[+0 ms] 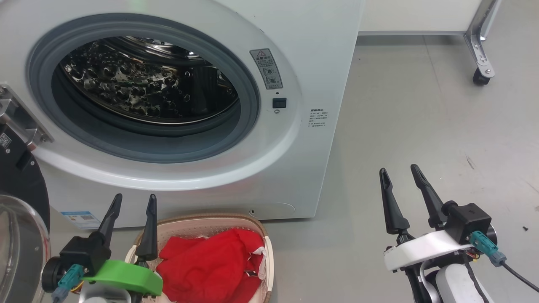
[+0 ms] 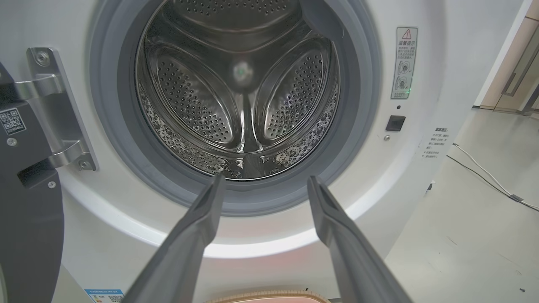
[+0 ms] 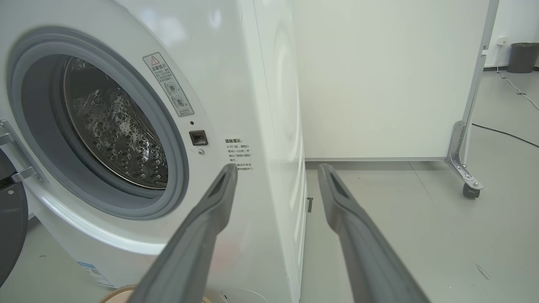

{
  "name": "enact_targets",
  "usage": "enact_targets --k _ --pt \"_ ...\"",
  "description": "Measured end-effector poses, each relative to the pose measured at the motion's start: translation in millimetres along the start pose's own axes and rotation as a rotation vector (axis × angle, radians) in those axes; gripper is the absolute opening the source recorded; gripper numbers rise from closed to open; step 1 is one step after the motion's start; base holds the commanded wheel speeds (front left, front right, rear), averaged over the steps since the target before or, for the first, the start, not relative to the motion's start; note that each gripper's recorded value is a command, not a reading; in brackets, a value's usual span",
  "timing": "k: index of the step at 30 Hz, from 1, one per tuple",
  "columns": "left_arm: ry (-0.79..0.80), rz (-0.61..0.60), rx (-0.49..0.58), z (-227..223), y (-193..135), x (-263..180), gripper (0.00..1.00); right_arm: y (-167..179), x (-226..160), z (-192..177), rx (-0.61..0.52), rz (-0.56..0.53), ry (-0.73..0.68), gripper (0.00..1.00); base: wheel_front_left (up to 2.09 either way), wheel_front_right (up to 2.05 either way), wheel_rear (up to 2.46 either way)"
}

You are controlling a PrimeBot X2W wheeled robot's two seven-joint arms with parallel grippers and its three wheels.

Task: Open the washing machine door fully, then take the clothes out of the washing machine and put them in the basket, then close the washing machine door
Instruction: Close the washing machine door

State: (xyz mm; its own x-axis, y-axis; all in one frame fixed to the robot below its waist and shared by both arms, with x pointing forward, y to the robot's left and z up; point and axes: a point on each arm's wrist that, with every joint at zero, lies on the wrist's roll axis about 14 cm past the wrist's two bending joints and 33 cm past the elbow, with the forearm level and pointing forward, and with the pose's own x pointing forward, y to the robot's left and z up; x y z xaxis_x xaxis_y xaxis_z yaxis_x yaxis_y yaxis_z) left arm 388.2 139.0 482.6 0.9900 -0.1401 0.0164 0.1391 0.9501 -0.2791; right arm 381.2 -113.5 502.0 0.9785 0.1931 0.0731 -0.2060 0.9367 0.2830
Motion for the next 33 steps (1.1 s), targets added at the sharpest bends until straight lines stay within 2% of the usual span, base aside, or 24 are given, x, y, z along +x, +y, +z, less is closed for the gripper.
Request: enact_targets --k 16,33 --pt "0.014 0.005 -0.001 -4.7 1.2 -2.7 1.00 0.4 0.0 -0.6 0.008 0.000 0.001 1.00 -0.36 0.36 0.00" --pt "0.025 0.006 -0.003 -8.6 1.8 -1.4 1.00 -0.9 0.4 -4.6 0.010 -0.004 0.013 1.00 -1.05 1.05 0.00"
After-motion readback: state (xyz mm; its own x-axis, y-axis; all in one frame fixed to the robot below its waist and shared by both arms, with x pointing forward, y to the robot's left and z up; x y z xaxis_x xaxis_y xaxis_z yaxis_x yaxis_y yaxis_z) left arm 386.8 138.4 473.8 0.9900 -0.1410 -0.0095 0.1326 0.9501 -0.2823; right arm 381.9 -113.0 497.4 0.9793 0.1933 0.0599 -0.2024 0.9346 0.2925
